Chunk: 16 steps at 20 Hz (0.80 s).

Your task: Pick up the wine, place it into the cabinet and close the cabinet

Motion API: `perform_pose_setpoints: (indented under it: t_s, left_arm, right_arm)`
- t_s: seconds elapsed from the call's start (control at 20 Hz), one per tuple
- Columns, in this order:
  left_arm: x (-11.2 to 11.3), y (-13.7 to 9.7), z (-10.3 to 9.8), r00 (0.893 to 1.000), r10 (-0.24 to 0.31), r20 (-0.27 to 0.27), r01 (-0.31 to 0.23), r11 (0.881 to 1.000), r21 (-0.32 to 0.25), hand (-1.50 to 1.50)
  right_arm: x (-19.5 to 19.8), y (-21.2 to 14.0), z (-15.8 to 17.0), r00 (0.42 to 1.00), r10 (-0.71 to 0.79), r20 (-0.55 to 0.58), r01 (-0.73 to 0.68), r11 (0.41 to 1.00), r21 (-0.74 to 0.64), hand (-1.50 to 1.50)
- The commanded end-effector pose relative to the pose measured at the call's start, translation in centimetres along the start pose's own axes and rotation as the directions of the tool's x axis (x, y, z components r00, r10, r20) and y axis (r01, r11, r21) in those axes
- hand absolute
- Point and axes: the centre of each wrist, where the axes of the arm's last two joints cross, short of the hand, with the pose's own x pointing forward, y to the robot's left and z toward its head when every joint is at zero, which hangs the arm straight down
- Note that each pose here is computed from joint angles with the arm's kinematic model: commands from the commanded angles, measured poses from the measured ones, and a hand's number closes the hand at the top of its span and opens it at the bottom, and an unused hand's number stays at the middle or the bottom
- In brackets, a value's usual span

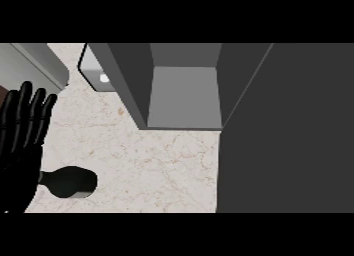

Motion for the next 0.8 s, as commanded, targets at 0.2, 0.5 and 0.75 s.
perform_pose_setpoints:
  t_s: [0.2,0.5,0.75]
  left_arm:
    - [0.2,2.2,-0.4,0.990,0.127,-0.055,-0.136,0.963,-0.233,-1.50]
    - [2.1,-0.5,1.1,0.913,0.269,-0.308,-0.356,0.893,-0.274,-1.50]
    - [5.9,-1.6,1.3,0.905,0.300,-0.300,-0.380,0.888,-0.258,-1.50]
  right_arm:
    - [1.1,-0.2,3.7,1.000,-0.028,0.002,0.028,1.000,-0.001,-1.50]
    - [3.8,2.6,4.5,0.969,-0.206,-0.133,0.238,0.921,0.307,-1.50]
    - [7.4,0.7,6.6,0.969,-0.211,-0.129,0.243,0.910,0.337,-1.50]
